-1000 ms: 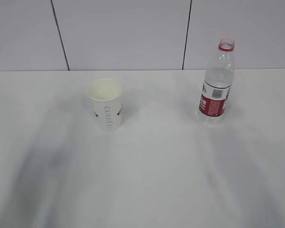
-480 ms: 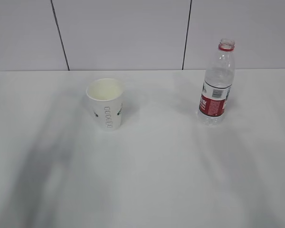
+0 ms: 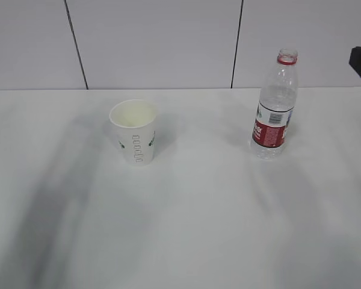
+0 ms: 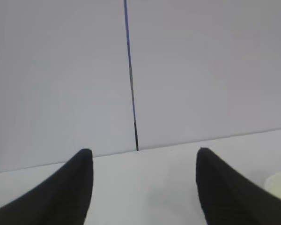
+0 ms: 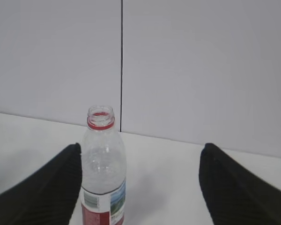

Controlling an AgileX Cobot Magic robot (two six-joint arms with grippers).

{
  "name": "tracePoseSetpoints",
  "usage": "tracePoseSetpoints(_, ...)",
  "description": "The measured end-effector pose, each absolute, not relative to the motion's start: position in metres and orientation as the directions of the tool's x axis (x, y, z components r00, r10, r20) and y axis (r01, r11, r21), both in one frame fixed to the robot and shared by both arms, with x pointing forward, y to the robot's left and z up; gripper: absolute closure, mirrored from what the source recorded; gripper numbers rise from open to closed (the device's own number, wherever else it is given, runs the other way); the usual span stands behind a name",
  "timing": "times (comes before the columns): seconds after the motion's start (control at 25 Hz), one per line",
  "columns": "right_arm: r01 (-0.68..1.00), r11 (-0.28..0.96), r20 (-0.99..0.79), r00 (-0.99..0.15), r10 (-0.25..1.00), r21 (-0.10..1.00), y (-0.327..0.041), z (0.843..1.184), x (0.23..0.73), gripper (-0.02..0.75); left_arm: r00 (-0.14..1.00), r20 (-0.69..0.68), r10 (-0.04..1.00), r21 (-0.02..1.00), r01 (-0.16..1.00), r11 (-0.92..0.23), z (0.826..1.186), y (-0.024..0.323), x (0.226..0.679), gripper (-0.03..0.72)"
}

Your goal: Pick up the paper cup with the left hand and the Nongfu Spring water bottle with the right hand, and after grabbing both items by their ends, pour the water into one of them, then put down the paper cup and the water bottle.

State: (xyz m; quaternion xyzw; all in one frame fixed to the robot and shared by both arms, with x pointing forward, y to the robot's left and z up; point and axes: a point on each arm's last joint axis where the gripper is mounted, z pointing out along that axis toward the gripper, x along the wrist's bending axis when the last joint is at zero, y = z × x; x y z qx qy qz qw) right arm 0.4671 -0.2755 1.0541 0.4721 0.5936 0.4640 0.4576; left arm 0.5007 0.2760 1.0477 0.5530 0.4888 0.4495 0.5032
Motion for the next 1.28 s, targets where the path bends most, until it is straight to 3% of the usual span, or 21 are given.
tracePoseSetpoints(0.24,0.071,0.15,-0.137,-0.162,0.977,0.986,-0.272,1.048,0.478,0.153,0.157,0.055,0.986,0.988,0.136,-0.077,1.033,0.272,0.508,0.187)
tracePoseSetpoints(0.64,0.078,0.133,-0.116,-0.194,0.974,0.988,-0.269,0.999,0.473,0.153,0.176,0.035,0.984,0.978,0.199,-0.071,0.984,0.271,0.504,0.197)
tracePoseSetpoints(1.0,0.148,0.105,-0.072,-0.213,0.974,0.983,-0.267,0.955,0.476,0.153,0.21,0.012,0.978,0.987,0.151,-0.044,0.948,0.27,0.478,0.2)
tracePoseSetpoints(1.28,0.192,0.079,-0.035,-0.223,0.974,0.978,-0.268,0.922,0.46,0.153,0.308,0.036,0.951,0.984,0.154,-0.087,0.938,0.263,0.46,0.2)
